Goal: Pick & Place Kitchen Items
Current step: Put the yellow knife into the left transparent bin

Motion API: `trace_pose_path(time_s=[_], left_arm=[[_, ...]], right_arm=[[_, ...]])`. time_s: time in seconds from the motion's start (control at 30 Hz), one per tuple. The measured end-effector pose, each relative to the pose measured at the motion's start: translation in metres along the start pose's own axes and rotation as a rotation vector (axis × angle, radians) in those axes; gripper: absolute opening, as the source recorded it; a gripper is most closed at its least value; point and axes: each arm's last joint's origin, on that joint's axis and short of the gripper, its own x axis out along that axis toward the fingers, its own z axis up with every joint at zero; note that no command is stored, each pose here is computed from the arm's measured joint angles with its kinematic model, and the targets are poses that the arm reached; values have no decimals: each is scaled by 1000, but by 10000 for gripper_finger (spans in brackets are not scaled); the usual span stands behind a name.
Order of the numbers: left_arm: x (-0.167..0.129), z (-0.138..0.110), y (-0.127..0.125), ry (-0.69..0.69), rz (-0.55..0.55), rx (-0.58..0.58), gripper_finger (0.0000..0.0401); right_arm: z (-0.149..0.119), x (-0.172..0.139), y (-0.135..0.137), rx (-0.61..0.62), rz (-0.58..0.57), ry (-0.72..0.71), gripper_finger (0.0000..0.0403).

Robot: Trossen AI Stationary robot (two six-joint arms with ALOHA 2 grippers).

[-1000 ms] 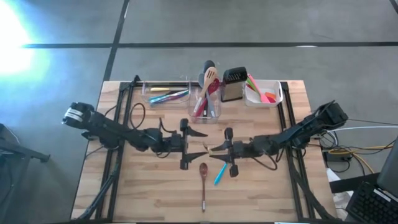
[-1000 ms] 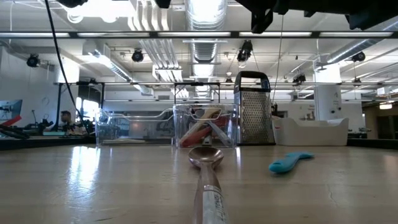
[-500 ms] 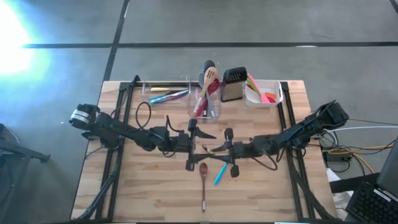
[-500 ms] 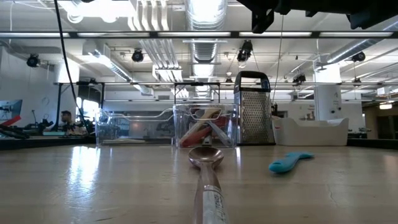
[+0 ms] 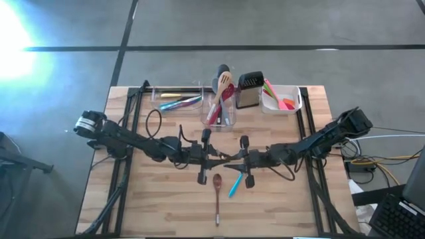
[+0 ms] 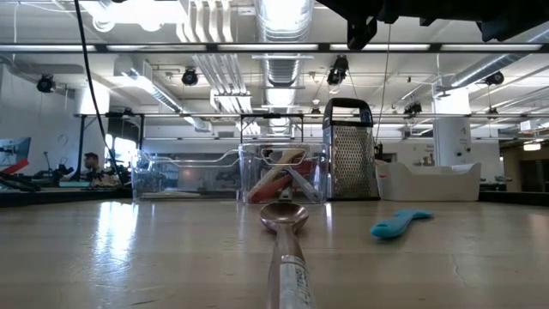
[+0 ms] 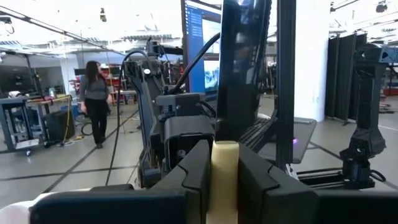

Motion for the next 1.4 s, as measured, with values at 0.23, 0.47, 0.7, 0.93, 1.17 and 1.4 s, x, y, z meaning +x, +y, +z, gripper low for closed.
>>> trace_pose_path(time_s=[0.23, 0.47, 0.7, 0.93, 1.17, 1.4], left_arm=[[0, 0, 0, 3, -5, -4, 48], [0, 0, 1, 10, -1, -1, 48], [-9, 7, 5, 151, 33, 29, 48], [-43, 31, 46, 605, 359, 227, 48], [-80, 59, 128, 968, 644, 232, 48], [-116, 55, 198, 1157, 780, 207, 48]], right_arm=[[0, 0, 0, 35, 4, 2, 63], [4, -3, 0, 95, 6, 15, 170], [12, -20, -4, 188, -9, 178, 255], [2, -32, -7, 296, -55, 328, 277], [-8, -24, -6, 264, -58, 335, 264], [-4, -22, -5, 222, -42, 287, 252]])
